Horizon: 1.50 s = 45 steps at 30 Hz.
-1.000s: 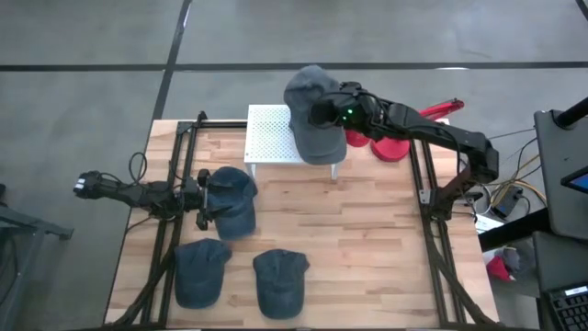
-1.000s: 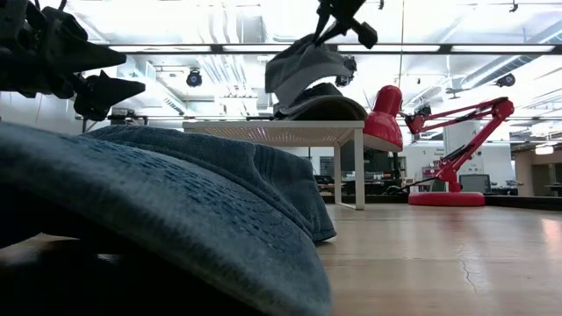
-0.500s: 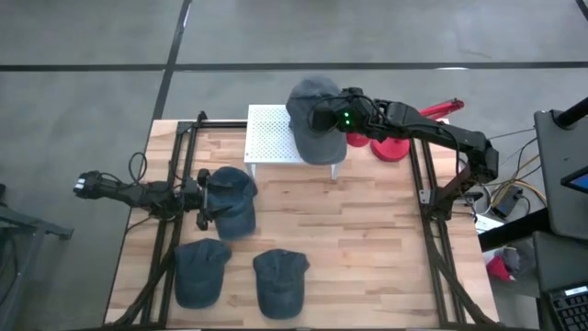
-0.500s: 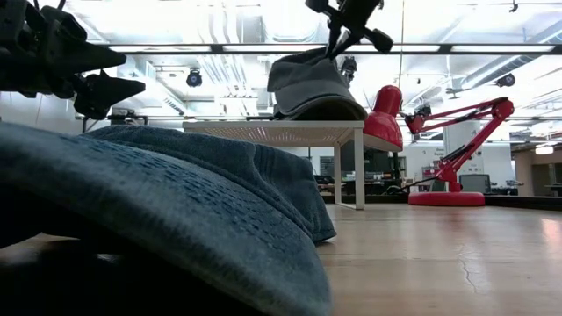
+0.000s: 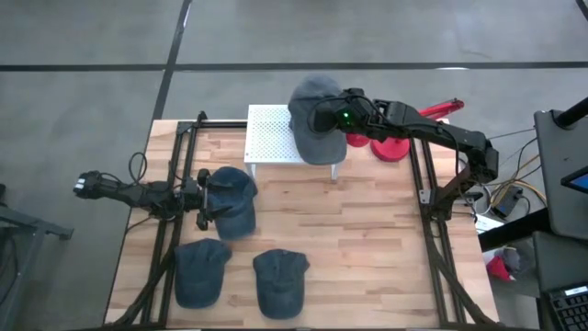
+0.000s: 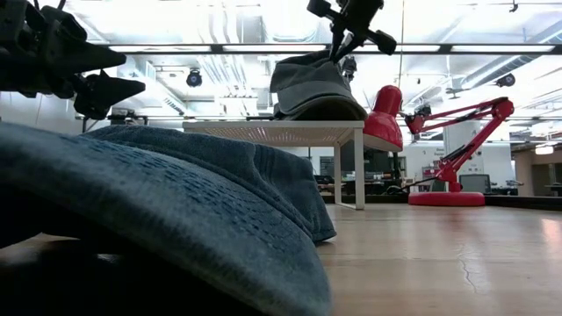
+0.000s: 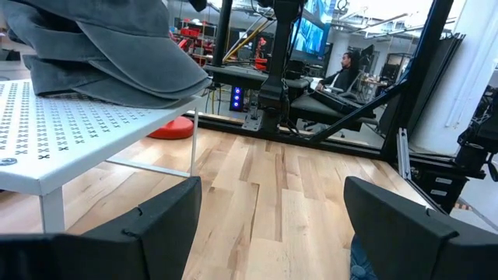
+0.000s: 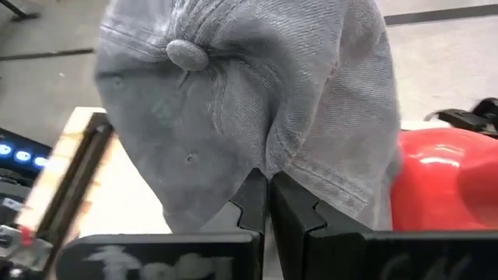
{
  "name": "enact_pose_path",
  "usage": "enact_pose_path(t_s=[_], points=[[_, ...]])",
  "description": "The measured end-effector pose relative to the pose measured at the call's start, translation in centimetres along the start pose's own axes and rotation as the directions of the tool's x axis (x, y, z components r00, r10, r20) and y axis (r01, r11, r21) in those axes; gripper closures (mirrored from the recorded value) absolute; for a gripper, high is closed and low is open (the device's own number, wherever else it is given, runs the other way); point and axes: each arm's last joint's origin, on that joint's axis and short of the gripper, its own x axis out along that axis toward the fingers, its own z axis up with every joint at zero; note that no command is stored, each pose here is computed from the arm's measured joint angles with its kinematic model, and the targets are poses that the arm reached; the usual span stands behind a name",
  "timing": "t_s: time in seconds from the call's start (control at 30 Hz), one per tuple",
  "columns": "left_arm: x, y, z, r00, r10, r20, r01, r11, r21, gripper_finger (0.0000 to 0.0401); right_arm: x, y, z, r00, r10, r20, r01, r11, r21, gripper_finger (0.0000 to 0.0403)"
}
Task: Pick & Place hat
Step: Stack the gray cap on the gray cap on the shelf, then put the top blue cap on the shelf
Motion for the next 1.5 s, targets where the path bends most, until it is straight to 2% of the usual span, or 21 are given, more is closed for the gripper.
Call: enact_pose_path(t_s=[0.2, 0.57, 1.07, 1.27, 1.4, 1.5], points=[[0.0, 0.0, 0.0, 1.000, 0.000, 0.000, 0.000, 1.000, 0.000, 0.0084, 0.2, -0.8, -0.4, 0.997, -0.071, -0.036, 0.070, 0.997, -0.032, 0.0394], [0.0, 0.0, 0.0, 1.000, 0.000, 0.000, 0.000, 1.000, -0.001, 0.0084, 0.3, -0.5, -0.3, 0.999, -0.047, -0.022, 0.044, 0.992, -0.118, 0.0388], [0.0, 0.0, 0.0, 1.000, 0.000, 0.000, 0.000, 1.000, -0.002, 0.0084, 1.3, -1.1, -1.3, 0.994, -0.058, -0.095, 0.044, 0.988, -0.149, 0.0268], [0.0, 0.0, 0.0, 1.000, 0.000, 0.003, 0.000, 1.000, -0.003, 0.0084, -1.3, -0.5, 0.3, 0.997, 0.033, -0.067, -0.044, 0.984, -0.174, 0.0239], [0.0, 0.0, 0.2, 1.000, -0.002, 0.018, 0.003, 1.000, -0.010, 0.0084, -3.0, -0.4, 1.1, 0.996, 0.071, -0.050, -0.079, 0.979, -0.187, 0.0234], [0.0, -0.1, 0.4, 0.999, -0.005, 0.036, 0.007, 0.999, -0.044, 0.0084, -4.4, -0.6, 1.0, 0.995, 0.083, -0.064, -0.096, 0.966, -0.240, 0.0237]])
